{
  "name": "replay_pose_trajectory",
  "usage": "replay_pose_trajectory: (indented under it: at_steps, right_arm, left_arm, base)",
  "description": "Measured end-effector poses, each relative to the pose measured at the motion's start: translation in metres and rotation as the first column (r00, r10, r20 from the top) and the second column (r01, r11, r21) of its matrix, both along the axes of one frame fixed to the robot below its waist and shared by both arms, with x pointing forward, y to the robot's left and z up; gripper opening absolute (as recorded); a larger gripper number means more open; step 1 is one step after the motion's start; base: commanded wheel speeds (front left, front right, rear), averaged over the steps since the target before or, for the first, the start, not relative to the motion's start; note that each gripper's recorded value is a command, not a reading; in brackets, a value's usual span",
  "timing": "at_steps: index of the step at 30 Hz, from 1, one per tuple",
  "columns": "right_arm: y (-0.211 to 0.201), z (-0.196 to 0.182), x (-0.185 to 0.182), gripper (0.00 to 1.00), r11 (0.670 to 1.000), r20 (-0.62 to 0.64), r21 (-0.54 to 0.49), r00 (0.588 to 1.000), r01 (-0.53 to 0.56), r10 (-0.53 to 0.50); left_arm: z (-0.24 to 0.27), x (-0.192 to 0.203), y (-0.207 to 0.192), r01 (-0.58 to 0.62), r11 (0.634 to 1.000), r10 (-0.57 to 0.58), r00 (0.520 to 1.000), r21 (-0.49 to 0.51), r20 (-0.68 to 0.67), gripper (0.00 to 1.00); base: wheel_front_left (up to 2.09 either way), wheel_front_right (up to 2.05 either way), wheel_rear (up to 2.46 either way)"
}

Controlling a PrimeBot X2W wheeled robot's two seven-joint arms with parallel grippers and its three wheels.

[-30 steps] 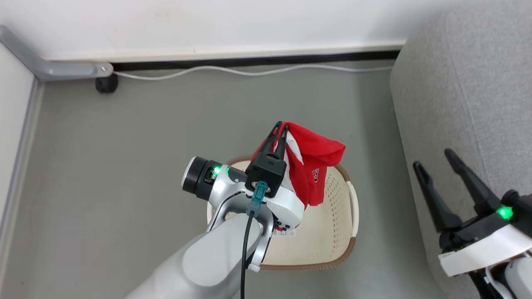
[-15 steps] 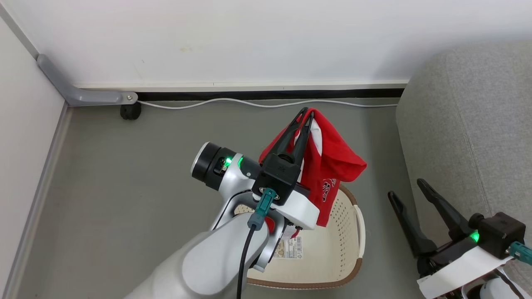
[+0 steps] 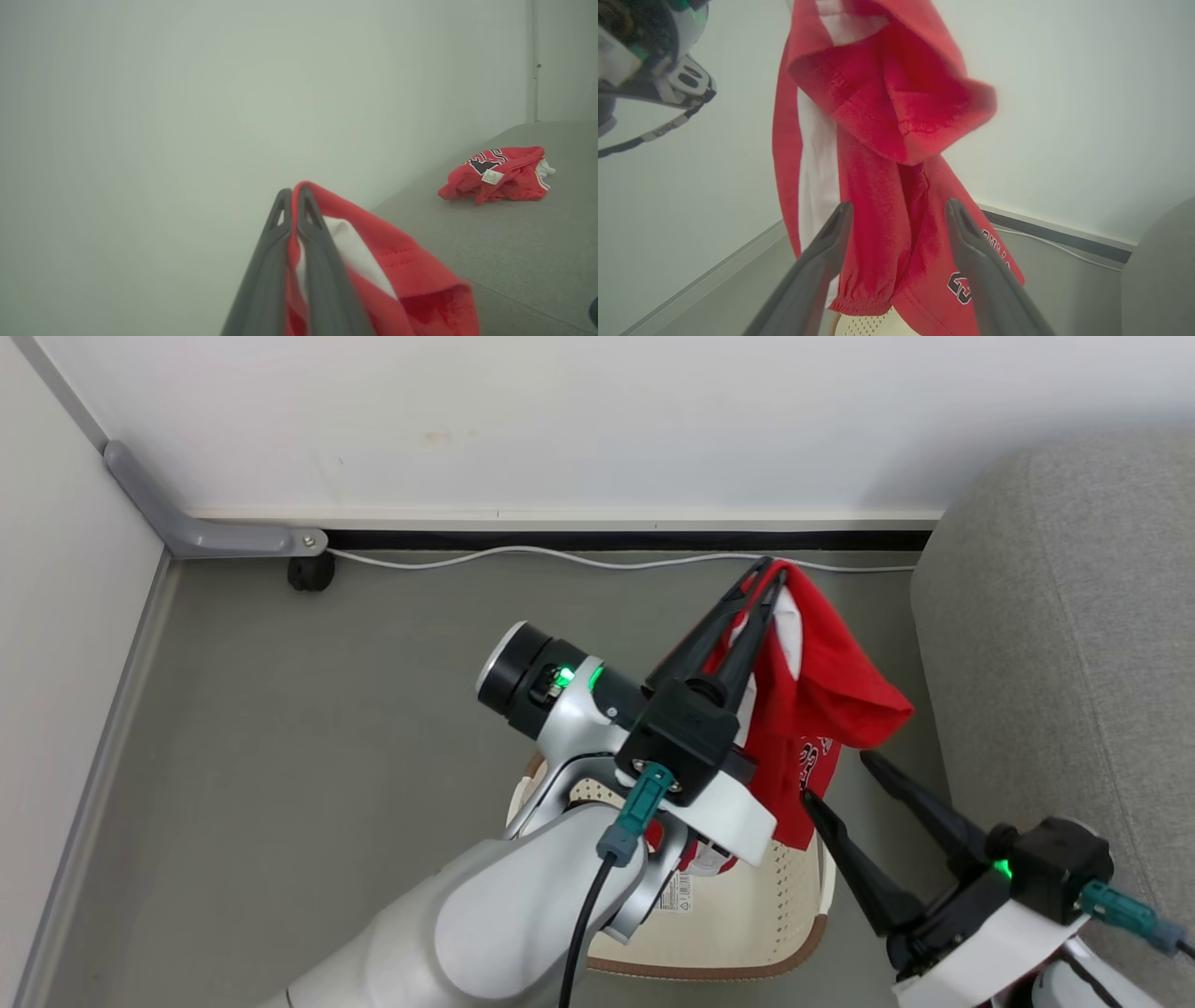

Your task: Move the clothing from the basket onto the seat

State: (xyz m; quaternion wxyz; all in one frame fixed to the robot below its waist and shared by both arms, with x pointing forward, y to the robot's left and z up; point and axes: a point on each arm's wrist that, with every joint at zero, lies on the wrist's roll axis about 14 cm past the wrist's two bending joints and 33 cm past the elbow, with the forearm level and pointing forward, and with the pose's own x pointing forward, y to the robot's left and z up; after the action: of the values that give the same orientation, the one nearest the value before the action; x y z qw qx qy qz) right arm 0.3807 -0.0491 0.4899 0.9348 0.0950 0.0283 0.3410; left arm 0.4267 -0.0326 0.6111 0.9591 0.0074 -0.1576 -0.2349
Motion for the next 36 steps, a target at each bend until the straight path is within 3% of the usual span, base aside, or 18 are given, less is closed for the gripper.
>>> replay_pose_trajectory:
  at_steps: [14, 23, 29, 30, 31, 32, 36]
  right_arm:
    - [0.029, 0.037, 0.029, 1.0, 0.992, 0.142, -0.02, 0.982, -0.126, 0.128]
    - [0.058, -0.002, 0.021, 1.0, 0.963, 0.057, -0.115, 0.967, -0.242, 0.25]
    - [0.08, -0.008, 0.019, 1.0, 0.947, 0.038, -0.12, 0.952, -0.298, 0.305]
    - [0.081, -0.007, 0.019, 0.94, 0.947, 0.039, -0.115, 0.951, -0.301, 0.307]
    - [0.083, -0.006, 0.02, 0.36, 0.947, 0.04, -0.112, 0.951, -0.301, 0.307]
    - [0.083, -0.005, 0.021, 0.0, 0.948, 0.041, -0.107, 0.951, -0.299, 0.305]
    - [0.078, -0.002, 0.025, 0.0, 0.957, 0.037, -0.087, 0.959, -0.278, 0.282]
  left_arm:
    - [0.006, -0.004, -0.015, 0.085, 0.995, -0.086, 0.996, 0.044, 0.025, 0.0]
    - [0.008, -0.018, -0.023, 0.144, 0.988, -0.145, 0.989, 0.052, 0.01, 0.0]
    - [0.003, -0.021, -0.023, 0.147, 0.988, -0.146, 0.989, 0.041, -0.015, 0.0]
    - [0.002, -0.022, -0.022, 0.147, 0.988, -0.146, 0.989, 0.039, -0.019, 0.0]
    - [0.0, -0.021, -0.023, 0.148, 0.988, -0.147, 0.989, 0.037, -0.025, 0.0]
    - [-0.001, -0.021, -0.023, 0.148, 0.988, -0.147, 0.989, 0.038, -0.029, 0.0]
    - [-0.007, -0.018, -0.022, 0.134, 0.99, -0.132, 0.99, 0.042, -0.046, 0.0]
  base:
    - [0.0, 0.0, 0.0]
    - [0.0, 0.0, 0.0]
    - [0.0, 0.0, 0.0]
    - [0.0, 0.0, 0.0]
    - [0.0, 0.0, 0.0]
    - [0.0, 0.0, 0.0]
    - [0.0, 0.0, 0.0]
